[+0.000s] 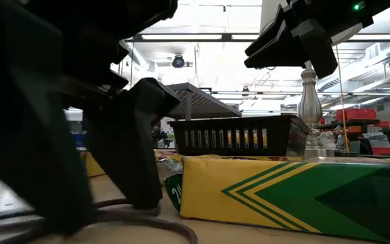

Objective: Pick & Place Office Desk Supplies
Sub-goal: Put the black rubber band into the yellow bin

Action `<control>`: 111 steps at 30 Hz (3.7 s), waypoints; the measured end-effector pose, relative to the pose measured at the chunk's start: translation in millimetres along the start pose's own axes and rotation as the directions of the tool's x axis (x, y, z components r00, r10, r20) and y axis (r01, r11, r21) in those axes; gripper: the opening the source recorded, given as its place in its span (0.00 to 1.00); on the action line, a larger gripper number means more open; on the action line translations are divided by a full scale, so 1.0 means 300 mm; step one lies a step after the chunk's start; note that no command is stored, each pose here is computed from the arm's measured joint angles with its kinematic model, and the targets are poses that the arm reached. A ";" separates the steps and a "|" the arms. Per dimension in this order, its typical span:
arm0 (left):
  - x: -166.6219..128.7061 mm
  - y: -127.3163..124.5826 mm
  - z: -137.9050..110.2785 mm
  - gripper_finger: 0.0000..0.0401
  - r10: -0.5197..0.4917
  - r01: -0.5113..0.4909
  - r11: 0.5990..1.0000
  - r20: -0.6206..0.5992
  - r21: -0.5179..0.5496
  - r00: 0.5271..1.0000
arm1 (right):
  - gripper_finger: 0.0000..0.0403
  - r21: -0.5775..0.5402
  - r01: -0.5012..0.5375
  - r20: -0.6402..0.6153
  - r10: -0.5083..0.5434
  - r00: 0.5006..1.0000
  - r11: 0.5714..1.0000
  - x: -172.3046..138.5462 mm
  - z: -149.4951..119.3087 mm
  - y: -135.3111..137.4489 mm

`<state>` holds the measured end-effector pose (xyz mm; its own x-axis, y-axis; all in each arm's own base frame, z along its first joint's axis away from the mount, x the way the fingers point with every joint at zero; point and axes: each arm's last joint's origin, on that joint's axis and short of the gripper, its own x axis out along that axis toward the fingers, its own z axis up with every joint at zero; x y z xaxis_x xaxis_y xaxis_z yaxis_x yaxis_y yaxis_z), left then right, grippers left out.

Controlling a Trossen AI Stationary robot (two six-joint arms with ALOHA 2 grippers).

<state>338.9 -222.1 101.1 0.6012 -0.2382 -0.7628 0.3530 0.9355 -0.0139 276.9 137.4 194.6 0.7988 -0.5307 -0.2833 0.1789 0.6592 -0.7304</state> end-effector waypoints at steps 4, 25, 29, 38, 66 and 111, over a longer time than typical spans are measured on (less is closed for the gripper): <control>-0.003 0.008 -0.016 0.32 0.066 -0.067 0.997 -0.048 -0.027 0.997 | 0.47 0.000 0.003 -0.001 -0.003 1.000 1.000 0.000 0.000 0.000; -0.146 -0.091 -0.011 0.01 0.210 -0.204 0.972 -0.041 0.116 0.977 | 0.47 0.001 0.005 -0.001 -0.005 1.000 1.000 0.000 0.000 -0.001; -0.190 -0.125 0.019 0.00 0.157 -0.161 0.977 0.037 0.142 0.987 | 0.47 0.014 -0.008 0.006 0.008 1.000 1.000 0.000 0.002 0.000; -0.226 -0.202 0.090 0.00 -0.218 0.122 0.944 0.302 0.305 0.928 | 0.47 0.038 -0.026 0.012 0.025 1.000 0.999 0.000 0.002 0.002; -0.579 -0.169 -0.296 0.00 -0.371 0.262 0.928 0.596 0.264 0.712 | 0.47 0.072 -0.026 0.010 0.025 1.000 0.997 0.000 0.002 0.002; -0.774 -0.196 -0.605 0.00 -0.230 0.241 0.919 0.074 -0.311 0.970 | 0.47 0.086 -0.032 0.011 0.031 0.999 0.996 0.002 0.001 0.002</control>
<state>48.3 -174.4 161.7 0.5552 -0.4652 -0.6895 0.2466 0.8838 -0.3977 277.7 137.5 194.3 0.8100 -0.5043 -0.2993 0.2022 0.7193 -0.6646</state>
